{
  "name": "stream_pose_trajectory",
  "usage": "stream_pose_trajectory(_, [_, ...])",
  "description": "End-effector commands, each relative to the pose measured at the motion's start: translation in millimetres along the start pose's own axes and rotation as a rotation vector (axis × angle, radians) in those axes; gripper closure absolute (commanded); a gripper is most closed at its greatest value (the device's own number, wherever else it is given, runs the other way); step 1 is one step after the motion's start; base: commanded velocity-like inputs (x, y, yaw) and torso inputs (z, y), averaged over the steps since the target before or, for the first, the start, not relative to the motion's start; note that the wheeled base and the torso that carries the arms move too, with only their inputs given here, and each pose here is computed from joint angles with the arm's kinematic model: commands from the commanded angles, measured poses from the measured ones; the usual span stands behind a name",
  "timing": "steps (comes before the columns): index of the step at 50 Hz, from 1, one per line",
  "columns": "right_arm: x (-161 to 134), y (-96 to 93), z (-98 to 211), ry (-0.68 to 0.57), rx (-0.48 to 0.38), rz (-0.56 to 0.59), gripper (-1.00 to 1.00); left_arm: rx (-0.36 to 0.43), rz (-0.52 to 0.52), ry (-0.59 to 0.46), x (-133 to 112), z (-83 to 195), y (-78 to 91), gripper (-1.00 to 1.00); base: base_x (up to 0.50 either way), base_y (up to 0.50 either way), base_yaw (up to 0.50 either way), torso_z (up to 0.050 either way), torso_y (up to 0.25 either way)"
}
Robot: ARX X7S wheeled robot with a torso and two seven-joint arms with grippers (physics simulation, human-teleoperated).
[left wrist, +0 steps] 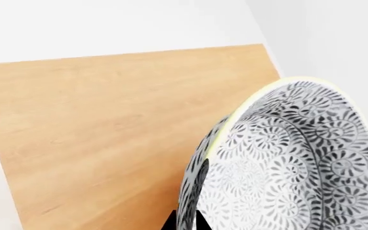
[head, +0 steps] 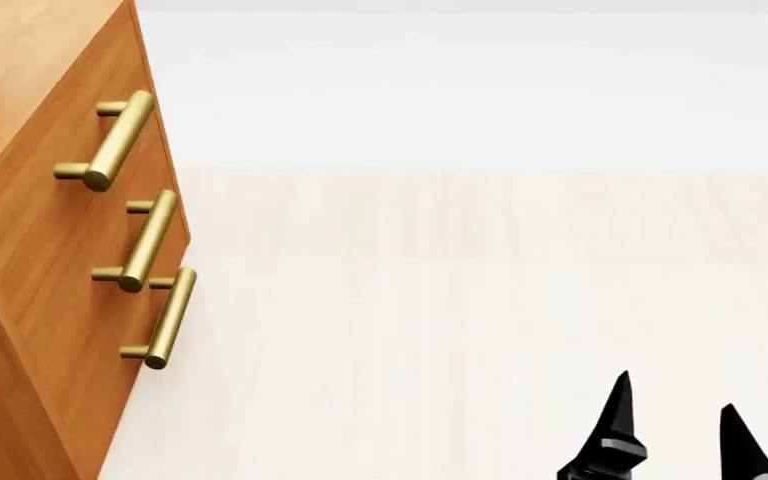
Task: Put the bowl on top of the cabinet.
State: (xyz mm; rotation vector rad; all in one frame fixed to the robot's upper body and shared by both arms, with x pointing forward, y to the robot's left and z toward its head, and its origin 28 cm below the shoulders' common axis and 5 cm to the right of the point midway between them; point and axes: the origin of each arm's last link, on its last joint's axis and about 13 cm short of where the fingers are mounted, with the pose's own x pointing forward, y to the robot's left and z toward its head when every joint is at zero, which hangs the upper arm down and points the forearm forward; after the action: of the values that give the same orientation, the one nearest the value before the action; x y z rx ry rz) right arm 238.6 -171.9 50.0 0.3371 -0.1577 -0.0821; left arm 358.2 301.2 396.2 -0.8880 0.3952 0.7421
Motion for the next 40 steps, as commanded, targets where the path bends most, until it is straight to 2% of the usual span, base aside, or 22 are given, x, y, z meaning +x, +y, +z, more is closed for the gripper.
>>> stream_pose_trajectory(1, [0.7,0.5,-0.5,0.001,-0.003,-0.001,-1.0,-0.008,-0.013,0.006,5.7,-0.3,-0.6,1.0,0.0,0.0,0.0,0.0,0.0])
stream_pose_trajectory(12, [0.8,1.1,0.0,0.003,-0.005,0.002,-1.0,-0.002,-0.006,0.0,8.7,-0.4,0.9,1.0,0.0,0.0,0.0,0.0,0.0])
stream_pose_trajectory(13, [0.7,1.1,0.1,0.003,-0.005,0.001,-1.0,0.002,-0.006,-0.001,8.2,-0.4,0.5,-1.0,0.0,0.0,0.0,0.0,0.0])
stream_pose_trajectory(31, [0.5,0.8,0.3,0.001,-0.003,0.003,-1.0,0.024,-0.014,-0.017,1.9,-0.3,-2.6,-1.0,0.0,0.0,0.0,0.0,0.0])
stream_pose_trajectory(40, [0.2,1.9,-0.5,0.002,-0.005,0.01,-1.0,0.031,-0.022,-0.037,-9.5,3.2,-5.5,-1.0,0.0,0.0,0.0,0.0,0.0])
